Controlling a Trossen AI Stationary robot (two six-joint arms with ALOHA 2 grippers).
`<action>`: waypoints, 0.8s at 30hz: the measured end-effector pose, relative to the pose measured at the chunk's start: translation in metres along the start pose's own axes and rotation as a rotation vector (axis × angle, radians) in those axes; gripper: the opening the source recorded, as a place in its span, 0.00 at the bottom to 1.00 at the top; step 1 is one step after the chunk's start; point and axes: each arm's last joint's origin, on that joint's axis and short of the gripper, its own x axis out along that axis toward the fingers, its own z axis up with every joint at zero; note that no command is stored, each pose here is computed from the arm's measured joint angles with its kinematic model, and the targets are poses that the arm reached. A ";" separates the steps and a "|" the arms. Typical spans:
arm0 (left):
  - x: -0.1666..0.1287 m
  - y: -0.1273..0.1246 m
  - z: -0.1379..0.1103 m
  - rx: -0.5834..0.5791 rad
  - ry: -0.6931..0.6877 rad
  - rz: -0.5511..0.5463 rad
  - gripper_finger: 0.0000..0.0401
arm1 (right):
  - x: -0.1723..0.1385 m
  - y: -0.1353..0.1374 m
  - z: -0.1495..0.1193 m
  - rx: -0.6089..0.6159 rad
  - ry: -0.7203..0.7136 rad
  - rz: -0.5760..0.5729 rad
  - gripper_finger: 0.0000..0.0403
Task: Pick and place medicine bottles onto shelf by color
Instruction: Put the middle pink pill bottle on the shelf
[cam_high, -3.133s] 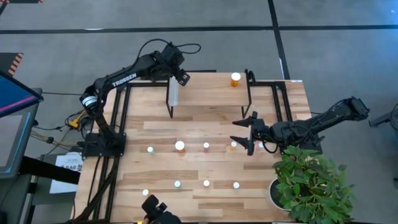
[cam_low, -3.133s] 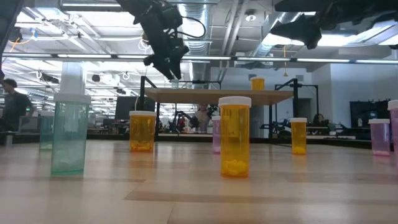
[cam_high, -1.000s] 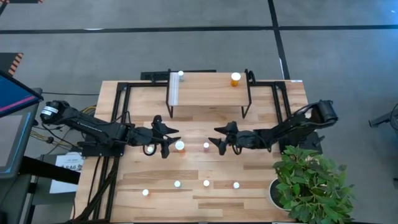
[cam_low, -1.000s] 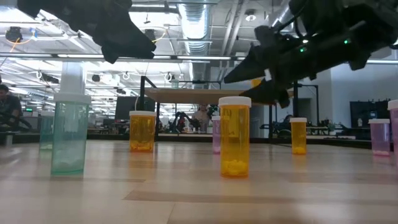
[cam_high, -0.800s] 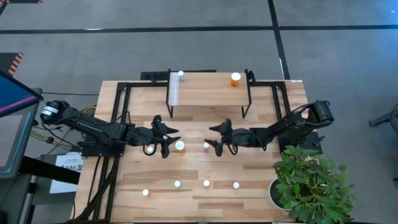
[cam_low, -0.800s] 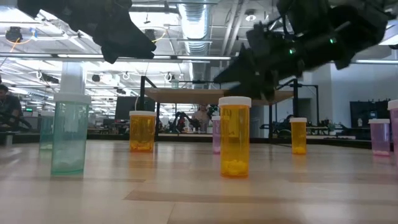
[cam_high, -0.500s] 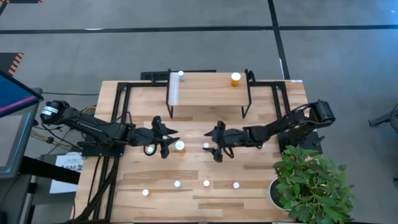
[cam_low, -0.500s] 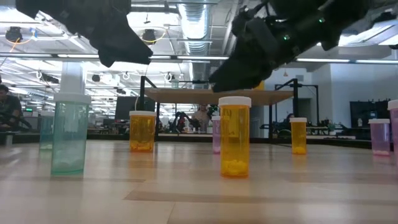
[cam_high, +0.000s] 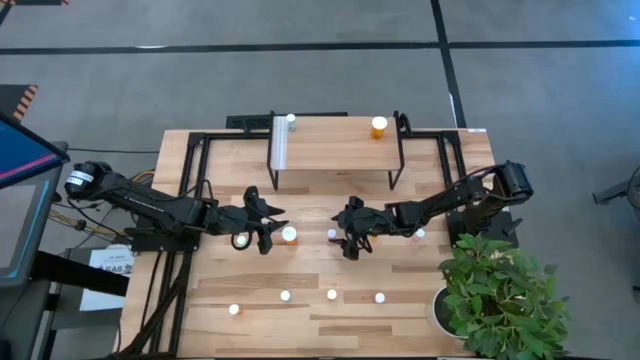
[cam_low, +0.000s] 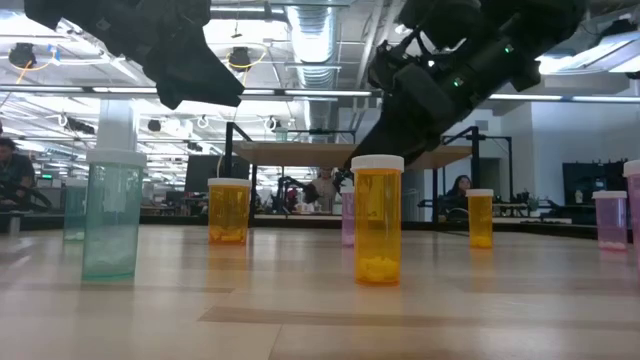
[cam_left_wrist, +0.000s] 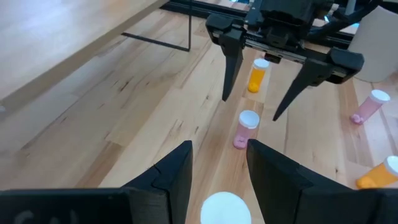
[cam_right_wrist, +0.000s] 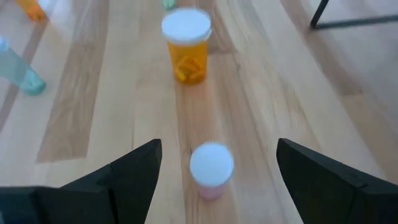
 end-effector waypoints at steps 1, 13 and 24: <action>0.000 0.000 0.000 0.003 -0.002 0.001 0.35 | 0.000 0.000 -0.001 -0.002 0.013 -0.001 0.84; 0.000 0.001 0.001 0.003 -0.026 0.045 0.35 | 0.003 0.000 -0.005 0.044 0.038 -0.004 0.73; 0.000 0.000 0.005 0.005 -0.057 0.031 0.35 | 0.031 -0.003 -0.023 0.041 0.082 -0.006 0.71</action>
